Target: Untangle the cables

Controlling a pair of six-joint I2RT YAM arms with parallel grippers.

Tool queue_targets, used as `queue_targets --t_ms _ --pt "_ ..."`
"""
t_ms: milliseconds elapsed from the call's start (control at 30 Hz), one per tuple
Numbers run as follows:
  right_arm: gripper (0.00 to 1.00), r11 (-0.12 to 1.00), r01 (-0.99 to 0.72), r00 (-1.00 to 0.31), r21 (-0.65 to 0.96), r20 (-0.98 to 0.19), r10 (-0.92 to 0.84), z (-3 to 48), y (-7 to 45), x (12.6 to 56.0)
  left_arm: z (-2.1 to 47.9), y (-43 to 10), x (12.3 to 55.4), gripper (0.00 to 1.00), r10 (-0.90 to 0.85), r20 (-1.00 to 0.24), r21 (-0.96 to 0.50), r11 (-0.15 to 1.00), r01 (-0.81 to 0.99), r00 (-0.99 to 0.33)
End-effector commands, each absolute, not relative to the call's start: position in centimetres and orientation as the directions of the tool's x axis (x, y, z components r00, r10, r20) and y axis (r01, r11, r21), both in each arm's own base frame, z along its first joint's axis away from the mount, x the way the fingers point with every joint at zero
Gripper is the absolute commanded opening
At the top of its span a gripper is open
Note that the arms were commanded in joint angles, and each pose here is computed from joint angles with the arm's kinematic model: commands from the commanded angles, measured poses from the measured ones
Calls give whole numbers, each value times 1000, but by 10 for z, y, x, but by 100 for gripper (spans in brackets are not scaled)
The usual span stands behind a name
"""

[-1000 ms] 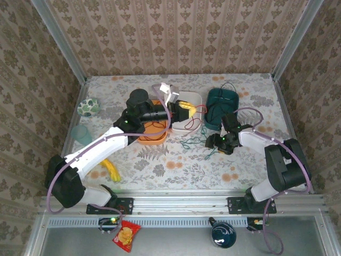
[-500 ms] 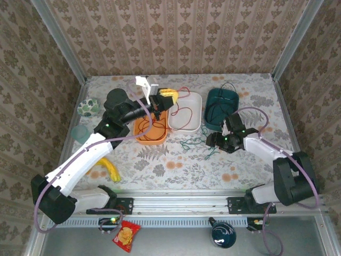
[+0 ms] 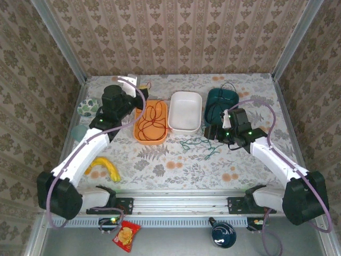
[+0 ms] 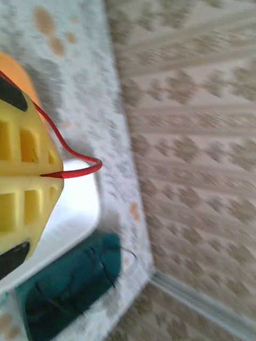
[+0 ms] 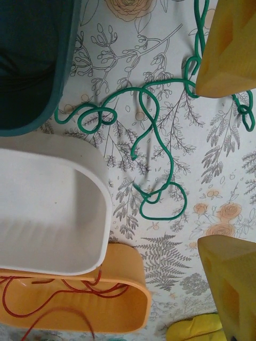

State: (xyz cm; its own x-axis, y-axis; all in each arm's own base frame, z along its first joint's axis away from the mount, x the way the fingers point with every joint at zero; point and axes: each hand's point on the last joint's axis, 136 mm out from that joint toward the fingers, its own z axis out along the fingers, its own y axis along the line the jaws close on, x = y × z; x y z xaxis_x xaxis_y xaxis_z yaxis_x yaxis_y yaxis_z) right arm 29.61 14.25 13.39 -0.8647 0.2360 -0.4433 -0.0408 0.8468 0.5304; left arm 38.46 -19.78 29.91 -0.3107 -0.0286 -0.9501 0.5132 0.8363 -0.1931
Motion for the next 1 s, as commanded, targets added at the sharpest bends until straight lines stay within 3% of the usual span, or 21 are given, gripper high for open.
queue_targets --t_ms 0,200,467,633,833,967 --pt "69 858 -61 -869 510 -450 206 139 143 292 206 -191 389 0 -22 -846 -296 850 436 -533" --pt "69 867 -65 -870 493 -453 192 140 144 291 145 -202 383 0 -27 -754 -376 837 397 -656" --pt "69 875 -55 -870 480 -454 194 138 143 295 125 -237 368 0 143 -718 -277 839 468 -681" --pt "69 885 -38 -866 465 -457 203 138 139 297 126 -266 370 0 149 -713 -313 807 501 -685" --pt "69 889 -44 -868 455 -458 191 138 138 295 127 -247 383 25 111 -732 -253 872 419 -673" --pt "69 891 -50 -865 450 -465 186 140 137 295 154 -227 385 57 128 -793 -139 914 381 -595"
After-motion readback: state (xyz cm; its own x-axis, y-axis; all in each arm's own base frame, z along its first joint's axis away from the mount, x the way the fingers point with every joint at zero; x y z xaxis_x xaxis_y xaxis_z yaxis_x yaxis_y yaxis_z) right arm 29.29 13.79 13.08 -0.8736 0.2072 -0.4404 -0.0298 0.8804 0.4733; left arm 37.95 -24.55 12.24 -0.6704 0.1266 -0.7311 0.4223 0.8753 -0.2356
